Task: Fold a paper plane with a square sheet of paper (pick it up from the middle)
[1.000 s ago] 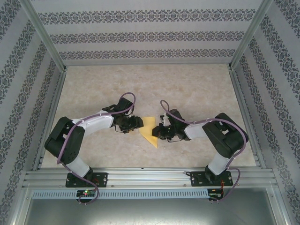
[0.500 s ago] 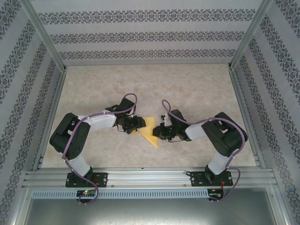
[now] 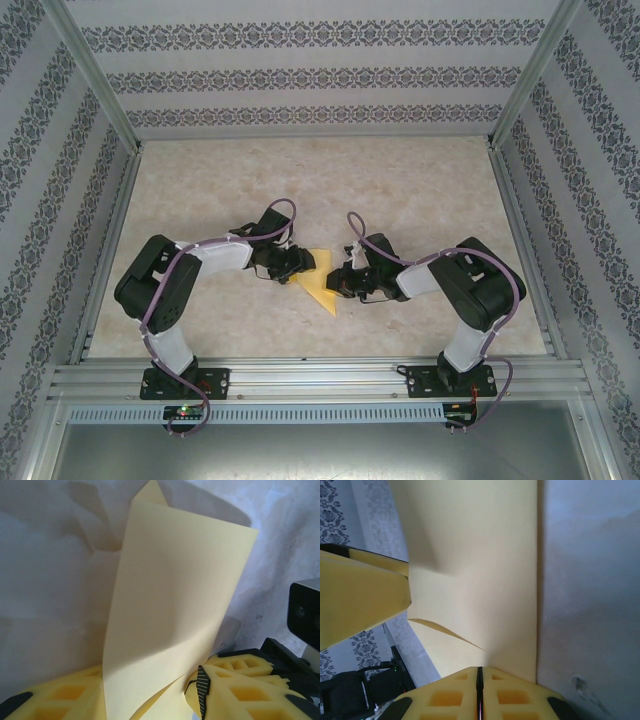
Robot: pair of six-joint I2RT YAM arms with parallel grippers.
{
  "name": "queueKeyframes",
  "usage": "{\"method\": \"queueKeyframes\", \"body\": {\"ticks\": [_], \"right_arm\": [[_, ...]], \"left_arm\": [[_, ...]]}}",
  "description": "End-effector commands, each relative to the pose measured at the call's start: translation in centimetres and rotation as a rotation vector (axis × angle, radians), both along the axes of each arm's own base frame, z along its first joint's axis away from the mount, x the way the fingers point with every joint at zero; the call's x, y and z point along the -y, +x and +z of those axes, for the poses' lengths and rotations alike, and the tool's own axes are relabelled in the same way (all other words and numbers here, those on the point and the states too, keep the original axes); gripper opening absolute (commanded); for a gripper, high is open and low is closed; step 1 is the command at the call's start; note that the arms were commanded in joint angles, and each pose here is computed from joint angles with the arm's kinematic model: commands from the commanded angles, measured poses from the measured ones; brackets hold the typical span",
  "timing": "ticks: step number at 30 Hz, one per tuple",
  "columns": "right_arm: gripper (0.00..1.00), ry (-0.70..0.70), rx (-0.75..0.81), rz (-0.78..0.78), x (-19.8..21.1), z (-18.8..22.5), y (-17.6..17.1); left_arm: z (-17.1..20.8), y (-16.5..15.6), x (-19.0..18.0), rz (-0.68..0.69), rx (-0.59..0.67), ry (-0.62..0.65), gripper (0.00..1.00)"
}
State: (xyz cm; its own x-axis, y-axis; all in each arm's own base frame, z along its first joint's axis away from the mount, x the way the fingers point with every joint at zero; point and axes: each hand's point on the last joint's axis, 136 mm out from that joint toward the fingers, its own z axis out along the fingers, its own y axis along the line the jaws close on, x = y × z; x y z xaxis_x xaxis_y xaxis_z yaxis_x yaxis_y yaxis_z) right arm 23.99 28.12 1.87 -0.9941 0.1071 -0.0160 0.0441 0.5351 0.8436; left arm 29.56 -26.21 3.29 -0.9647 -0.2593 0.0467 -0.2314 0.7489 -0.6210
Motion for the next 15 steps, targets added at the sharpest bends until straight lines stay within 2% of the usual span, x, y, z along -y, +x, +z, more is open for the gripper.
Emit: {"method": "queueKeyframes", "body": {"ticks": [1, 6, 11, 15], "right_arm": [[0.12, -0.163, -0.070, -0.059, 2.42, -4.92, -1.09], [0.11, -0.161, -0.074, -0.062, 2.63, -5.00, -1.02], [0.12, -0.159, -0.075, -0.062, 2.69, -4.93, -1.00], [0.12, -0.154, -0.068, -0.063, 2.69, -4.69, -0.76]], "left_arm": [[1.09, 1.35, 0.83, 0.013, 0.026, -0.057, 0.47], [1.39, 1.60, 1.17, 0.016, 0.036, -0.079, 0.47], [1.55, 1.65, 1.33, 0.017, 0.038, -0.092, 0.37], [1.66, 1.59, 1.17, 0.021, 0.041, -0.089, 0.38]]}}
